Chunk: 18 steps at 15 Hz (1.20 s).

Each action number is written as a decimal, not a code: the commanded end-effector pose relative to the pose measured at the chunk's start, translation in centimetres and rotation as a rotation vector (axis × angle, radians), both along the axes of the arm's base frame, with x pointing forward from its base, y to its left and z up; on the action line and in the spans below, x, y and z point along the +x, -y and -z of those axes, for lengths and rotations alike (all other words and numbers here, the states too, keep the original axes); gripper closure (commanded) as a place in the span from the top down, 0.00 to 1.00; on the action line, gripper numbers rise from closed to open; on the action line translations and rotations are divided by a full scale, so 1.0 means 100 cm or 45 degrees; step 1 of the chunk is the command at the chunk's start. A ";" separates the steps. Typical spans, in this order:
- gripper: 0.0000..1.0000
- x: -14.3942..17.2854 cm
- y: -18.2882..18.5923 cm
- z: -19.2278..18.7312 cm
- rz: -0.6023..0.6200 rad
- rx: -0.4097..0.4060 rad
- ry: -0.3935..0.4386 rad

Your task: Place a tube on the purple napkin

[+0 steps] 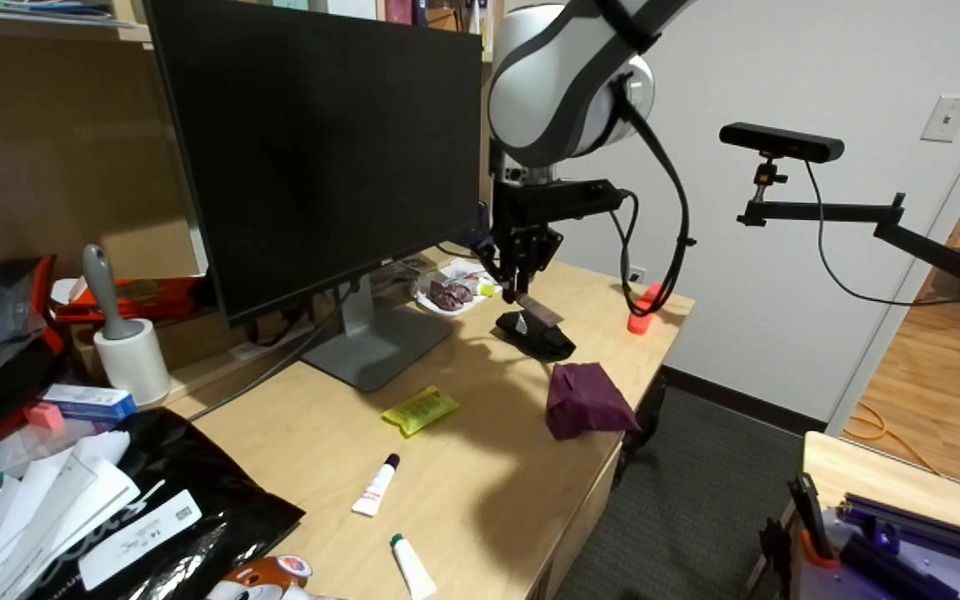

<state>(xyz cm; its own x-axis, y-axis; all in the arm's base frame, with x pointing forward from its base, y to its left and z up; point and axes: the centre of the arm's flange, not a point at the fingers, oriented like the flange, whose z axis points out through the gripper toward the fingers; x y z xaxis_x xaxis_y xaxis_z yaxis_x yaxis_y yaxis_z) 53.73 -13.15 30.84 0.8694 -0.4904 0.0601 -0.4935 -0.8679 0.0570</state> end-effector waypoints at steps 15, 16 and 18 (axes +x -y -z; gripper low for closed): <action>0.11 -0.031 0.082 0.031 0.227 0.008 -0.010; 0.11 -0.034 0.088 0.035 0.241 -0.002 0.008; 0.11 -0.041 0.096 0.051 0.242 -0.022 0.004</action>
<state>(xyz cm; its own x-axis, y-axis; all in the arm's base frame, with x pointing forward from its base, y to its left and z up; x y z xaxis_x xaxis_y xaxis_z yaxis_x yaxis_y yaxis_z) 50.53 -21.92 27.91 0.7663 -0.6399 0.0571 -0.6425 -0.7631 0.0696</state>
